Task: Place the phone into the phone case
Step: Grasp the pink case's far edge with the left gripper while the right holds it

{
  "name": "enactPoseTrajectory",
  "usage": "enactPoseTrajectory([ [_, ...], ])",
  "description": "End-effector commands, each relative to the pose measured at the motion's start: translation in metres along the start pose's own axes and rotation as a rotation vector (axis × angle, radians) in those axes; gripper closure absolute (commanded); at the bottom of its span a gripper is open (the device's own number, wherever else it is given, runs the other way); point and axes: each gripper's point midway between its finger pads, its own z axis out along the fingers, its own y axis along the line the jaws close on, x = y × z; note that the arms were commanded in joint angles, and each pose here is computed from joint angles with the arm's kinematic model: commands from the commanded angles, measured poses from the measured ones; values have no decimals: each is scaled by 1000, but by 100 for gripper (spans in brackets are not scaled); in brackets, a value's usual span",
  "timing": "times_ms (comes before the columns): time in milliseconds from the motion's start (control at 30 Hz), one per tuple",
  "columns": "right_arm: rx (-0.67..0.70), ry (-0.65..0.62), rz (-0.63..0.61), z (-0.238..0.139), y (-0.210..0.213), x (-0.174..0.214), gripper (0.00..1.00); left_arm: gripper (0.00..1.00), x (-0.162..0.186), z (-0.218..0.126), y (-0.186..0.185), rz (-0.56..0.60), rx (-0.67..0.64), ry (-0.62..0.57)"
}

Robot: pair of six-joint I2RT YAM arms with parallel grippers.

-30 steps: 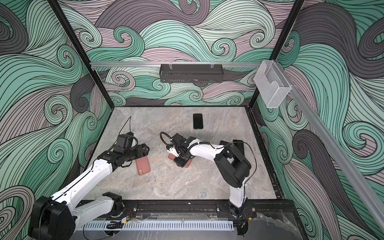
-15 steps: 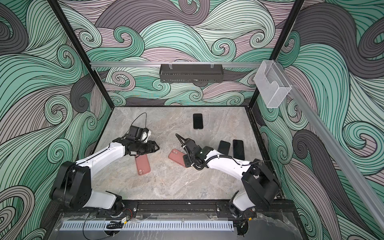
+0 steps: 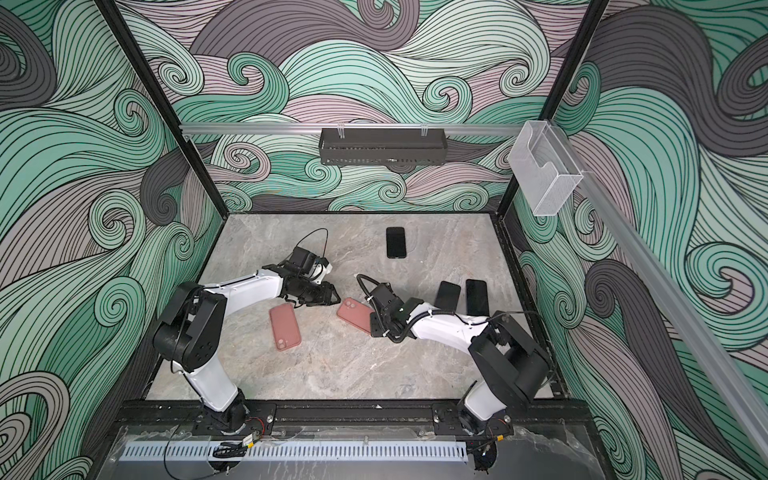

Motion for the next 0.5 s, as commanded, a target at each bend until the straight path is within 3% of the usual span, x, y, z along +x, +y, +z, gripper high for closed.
enactPoseTrajectory([
  [0, -48, 3, 74, 11, 0, -2, 54, 48, -2, 8, -8, 31, 46, 18],
  [467, -97, 43, 104, 29, 0, -1, 55, 54, 15, 23, -25, 4, 170, 80],
])
